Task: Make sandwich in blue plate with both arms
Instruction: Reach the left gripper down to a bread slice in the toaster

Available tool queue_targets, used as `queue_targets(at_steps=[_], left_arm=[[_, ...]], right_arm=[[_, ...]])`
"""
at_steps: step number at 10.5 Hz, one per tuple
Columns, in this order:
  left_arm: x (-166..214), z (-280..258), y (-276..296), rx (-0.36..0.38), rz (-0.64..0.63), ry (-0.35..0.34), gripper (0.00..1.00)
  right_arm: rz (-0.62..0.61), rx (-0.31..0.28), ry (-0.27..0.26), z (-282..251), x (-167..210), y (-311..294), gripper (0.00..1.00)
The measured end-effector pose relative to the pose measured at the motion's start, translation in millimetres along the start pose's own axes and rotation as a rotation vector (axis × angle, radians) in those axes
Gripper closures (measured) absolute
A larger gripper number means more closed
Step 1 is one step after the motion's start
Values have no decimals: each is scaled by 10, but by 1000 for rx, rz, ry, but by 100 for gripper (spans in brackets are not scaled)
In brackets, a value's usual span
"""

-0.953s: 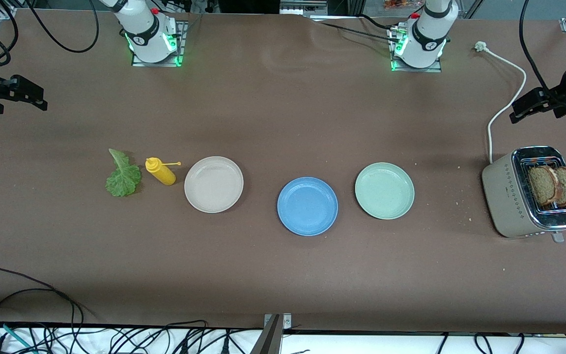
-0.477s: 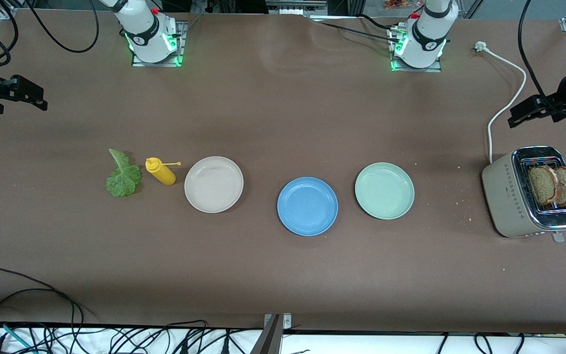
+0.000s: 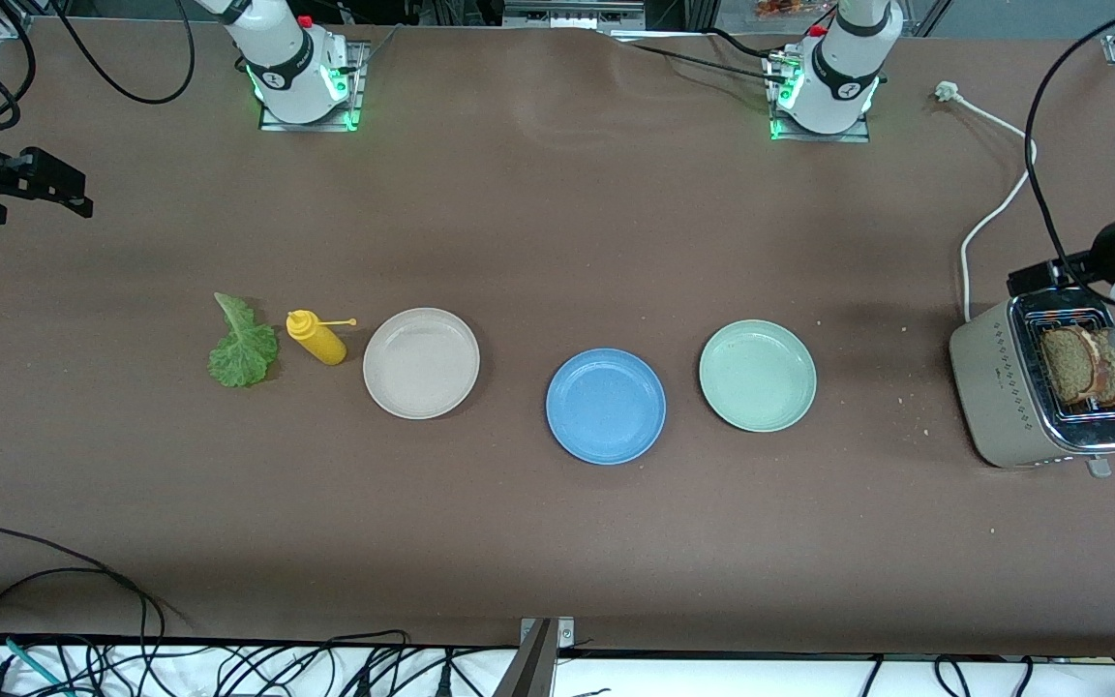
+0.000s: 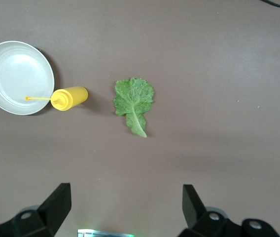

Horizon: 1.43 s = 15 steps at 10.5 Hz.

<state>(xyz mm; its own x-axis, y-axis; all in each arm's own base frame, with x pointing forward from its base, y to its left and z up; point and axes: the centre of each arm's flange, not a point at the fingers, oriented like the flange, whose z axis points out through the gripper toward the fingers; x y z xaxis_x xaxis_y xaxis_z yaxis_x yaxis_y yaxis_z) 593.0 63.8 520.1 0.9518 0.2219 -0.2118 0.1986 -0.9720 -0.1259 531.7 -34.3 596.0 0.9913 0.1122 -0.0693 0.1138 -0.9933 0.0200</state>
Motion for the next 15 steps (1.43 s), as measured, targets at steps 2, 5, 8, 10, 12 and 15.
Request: queue_targets(at_steps=[2,5,8,10,12,15], left_arm=[[264,295,-256,4,-39,-29,0],[696,730,-736,-18,-15,19,0],[970,1223,-899,-28,-18,5,0],[1032,1385,-899,-29,-18,-16,0],[1038,1383,-936,-30,-10,-14,0],[1038,1363,-1052,-34,16,-8,0]], right_arm=[[0,0,-1,1,1,-1,0],[0,0,-1,1,1,0,0],[0,0,-1,2,2,-1,0],[0,0,-2,2,2,-2,0],[0,0,-2,3,2,-3,0],[0,0,-2,3,2,-2,0]])
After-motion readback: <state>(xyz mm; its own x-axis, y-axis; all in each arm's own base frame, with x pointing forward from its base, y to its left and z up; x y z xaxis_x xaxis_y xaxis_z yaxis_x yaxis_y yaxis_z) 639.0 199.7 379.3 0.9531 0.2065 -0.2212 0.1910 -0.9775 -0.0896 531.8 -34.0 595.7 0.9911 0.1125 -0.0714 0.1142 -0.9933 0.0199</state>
